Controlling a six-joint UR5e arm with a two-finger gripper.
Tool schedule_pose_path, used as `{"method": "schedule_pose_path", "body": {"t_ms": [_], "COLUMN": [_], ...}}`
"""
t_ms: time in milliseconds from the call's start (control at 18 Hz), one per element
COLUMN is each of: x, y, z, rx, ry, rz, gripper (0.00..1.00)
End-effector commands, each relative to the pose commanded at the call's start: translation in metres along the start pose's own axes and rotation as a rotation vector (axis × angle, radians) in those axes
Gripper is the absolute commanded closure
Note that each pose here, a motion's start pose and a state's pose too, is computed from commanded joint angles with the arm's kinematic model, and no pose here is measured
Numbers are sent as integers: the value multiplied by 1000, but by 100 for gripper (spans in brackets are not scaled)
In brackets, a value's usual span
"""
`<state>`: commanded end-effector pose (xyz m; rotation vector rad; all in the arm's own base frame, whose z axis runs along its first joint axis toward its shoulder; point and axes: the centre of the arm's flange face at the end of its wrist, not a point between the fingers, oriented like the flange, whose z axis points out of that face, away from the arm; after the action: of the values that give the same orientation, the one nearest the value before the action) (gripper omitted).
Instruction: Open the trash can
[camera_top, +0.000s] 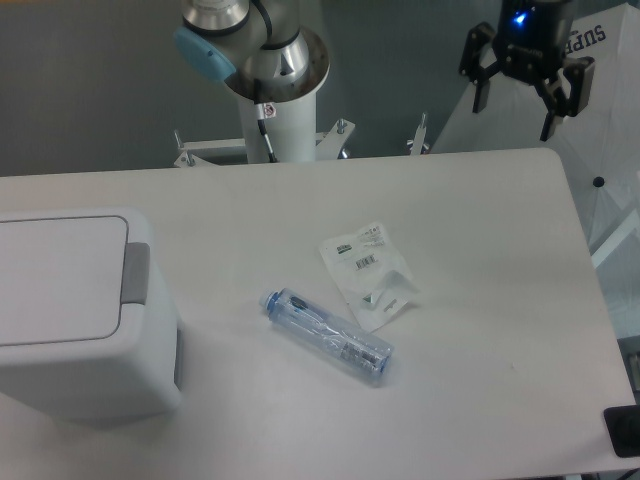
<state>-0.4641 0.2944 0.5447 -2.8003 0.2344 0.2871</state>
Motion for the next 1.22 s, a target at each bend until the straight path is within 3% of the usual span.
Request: {"method": "schedule_pose_path", "body": {"t_ms": [389,722,944,1222], "x": [28,65,86,100], "y": [-76,-128,-156,-190], "z": [12,22,39,45], "rx": [58,76,69,117], "ry": [-18,32,76,61], "rz": [-298,-407,-420,-463], "gripper": [0,0,0,0]}}
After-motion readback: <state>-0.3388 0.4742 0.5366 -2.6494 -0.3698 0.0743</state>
